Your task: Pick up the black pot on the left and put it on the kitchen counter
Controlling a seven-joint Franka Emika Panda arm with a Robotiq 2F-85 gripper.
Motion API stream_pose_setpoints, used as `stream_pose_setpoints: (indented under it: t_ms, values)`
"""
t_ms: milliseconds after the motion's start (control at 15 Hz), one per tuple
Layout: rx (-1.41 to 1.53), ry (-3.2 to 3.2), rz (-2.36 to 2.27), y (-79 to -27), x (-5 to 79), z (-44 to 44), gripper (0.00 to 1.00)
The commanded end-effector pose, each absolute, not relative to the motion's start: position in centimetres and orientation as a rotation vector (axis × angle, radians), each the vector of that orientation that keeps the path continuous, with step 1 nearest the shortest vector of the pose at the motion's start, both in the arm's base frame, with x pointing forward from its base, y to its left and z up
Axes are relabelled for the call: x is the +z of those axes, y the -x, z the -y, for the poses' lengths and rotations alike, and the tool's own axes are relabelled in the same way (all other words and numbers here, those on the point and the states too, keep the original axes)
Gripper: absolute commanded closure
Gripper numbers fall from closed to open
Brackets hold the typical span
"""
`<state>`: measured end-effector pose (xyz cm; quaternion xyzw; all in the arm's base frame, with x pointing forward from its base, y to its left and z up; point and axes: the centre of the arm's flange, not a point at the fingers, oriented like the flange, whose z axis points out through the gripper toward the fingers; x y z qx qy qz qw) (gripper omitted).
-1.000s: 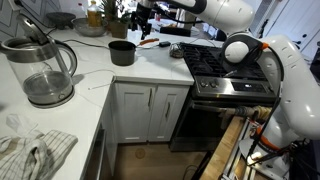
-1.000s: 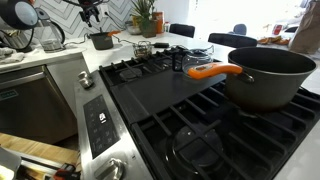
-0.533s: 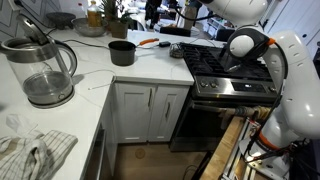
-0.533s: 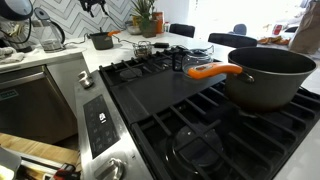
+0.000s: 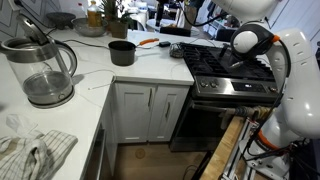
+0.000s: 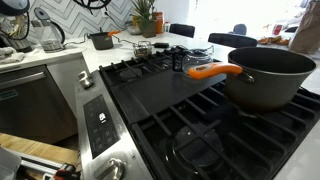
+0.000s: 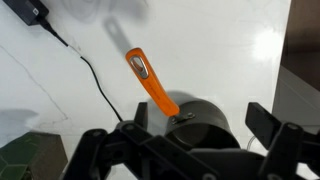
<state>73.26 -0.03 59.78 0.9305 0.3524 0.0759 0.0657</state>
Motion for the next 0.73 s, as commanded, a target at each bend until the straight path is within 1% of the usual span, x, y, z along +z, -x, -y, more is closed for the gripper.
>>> stream_pose_setpoints:
  t_ms: [0, 133, 200, 333, 667]
  values:
    - [0.166, -2.95, -0.813, -66.4, 56.5, -0.2, 0.0]
    - [0.16, -2.987, -0.657, -66.1, 56.2, 0.0, 0.0]
    - [0.186, -2.93, -0.792, -72.7, 59.5, -0.1, 0.0]
    - [0.179, -2.954, -0.715, -72.6, 59.4, -0.1, 0.0]
    - [0.172, -2.964, -0.685, -72.5, 59.4, -0.1, 0.0]
